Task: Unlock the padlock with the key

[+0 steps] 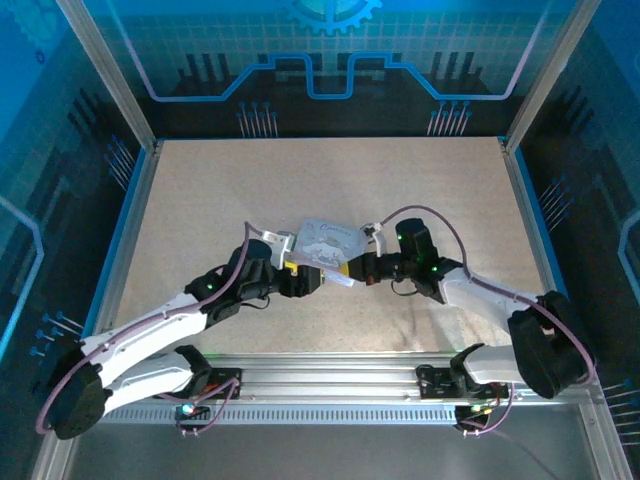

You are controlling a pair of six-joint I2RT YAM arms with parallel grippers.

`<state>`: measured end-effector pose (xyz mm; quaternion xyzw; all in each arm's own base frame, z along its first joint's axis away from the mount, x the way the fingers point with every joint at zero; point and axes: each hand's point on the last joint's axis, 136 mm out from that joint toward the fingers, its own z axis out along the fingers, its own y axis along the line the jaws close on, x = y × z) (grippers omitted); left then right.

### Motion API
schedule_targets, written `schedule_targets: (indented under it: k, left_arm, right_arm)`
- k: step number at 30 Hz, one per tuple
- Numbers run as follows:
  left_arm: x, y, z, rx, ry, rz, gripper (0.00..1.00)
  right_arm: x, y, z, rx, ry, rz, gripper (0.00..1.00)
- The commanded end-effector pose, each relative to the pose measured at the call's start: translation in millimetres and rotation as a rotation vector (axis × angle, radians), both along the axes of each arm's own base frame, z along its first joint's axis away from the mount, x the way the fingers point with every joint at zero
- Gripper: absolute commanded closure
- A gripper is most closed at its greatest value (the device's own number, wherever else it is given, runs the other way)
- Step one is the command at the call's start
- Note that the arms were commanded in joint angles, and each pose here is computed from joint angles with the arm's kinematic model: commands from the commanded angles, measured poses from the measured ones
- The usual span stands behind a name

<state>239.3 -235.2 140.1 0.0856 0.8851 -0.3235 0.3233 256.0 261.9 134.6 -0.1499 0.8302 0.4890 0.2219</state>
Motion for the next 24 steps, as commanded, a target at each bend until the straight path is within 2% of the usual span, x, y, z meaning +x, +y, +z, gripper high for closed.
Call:
schedule_targets:
  k: [1, 12, 24]
  left_arm:
    - [2, 6, -24, 0.074, 0.034, 0.007, 0.16]
    - [14, -8, -60, 0.106, 0.091, -0.004, 0.16]
    - [22, -9, -70, 0.1, 0.067, 0.02, 0.16]
  right_arm:
    - [18, -1, 2, 0.002, 0.006, -0.017, 0.97]
    - [52, 3, -24, -0.046, 0.089, -0.07, 0.97]
    - [34, -10, -68, -0.141, 0.206, -0.092, 0.96]
